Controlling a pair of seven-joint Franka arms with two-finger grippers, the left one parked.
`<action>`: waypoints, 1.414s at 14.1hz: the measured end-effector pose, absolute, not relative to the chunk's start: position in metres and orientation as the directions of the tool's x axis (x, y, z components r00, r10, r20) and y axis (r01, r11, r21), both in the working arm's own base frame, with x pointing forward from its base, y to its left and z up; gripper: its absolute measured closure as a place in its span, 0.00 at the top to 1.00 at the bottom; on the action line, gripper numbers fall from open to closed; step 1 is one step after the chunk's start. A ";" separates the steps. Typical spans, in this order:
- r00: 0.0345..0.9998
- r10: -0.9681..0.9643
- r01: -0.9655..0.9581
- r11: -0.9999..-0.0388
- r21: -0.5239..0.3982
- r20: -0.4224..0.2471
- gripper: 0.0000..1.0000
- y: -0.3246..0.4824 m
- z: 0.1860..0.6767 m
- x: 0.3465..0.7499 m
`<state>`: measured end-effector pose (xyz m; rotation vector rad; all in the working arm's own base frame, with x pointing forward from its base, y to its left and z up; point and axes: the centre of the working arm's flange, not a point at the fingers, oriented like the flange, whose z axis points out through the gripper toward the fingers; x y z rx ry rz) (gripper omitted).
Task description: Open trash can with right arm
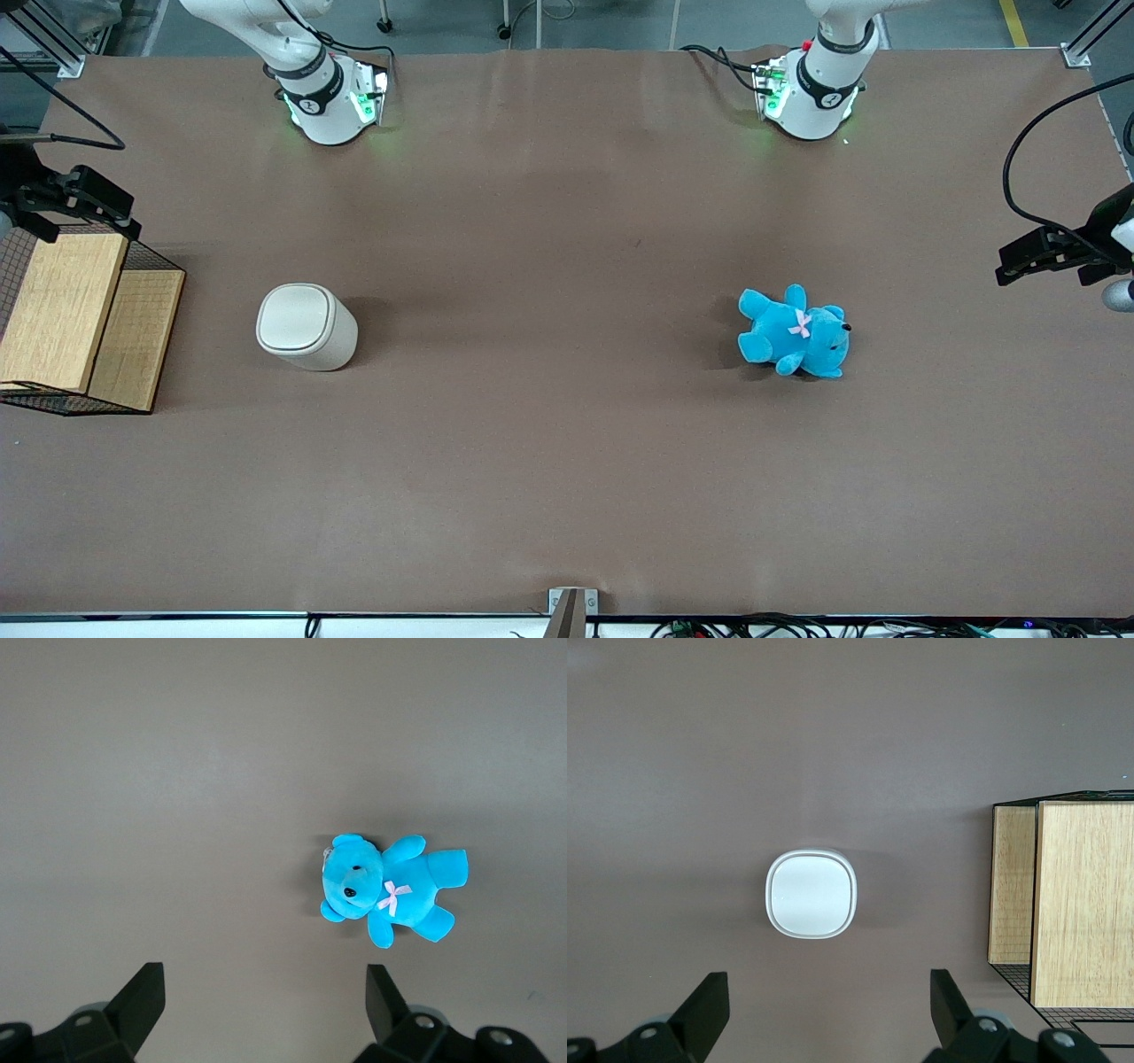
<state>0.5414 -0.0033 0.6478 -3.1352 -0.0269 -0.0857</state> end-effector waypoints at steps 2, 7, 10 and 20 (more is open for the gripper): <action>0.998 0.017 0.017 -1.000 -0.005 0.055 1.00 -0.003 0.648 0.541; 0.998 0.017 0.017 -1.000 -0.005 0.052 1.00 -0.003 0.647 0.541; 0.999 0.017 0.017 -1.000 -0.005 0.046 1.00 -0.003 0.644 0.542; 0.999 0.015 0.015 -1.000 -0.006 -0.028 0.37 -0.004 0.608 0.553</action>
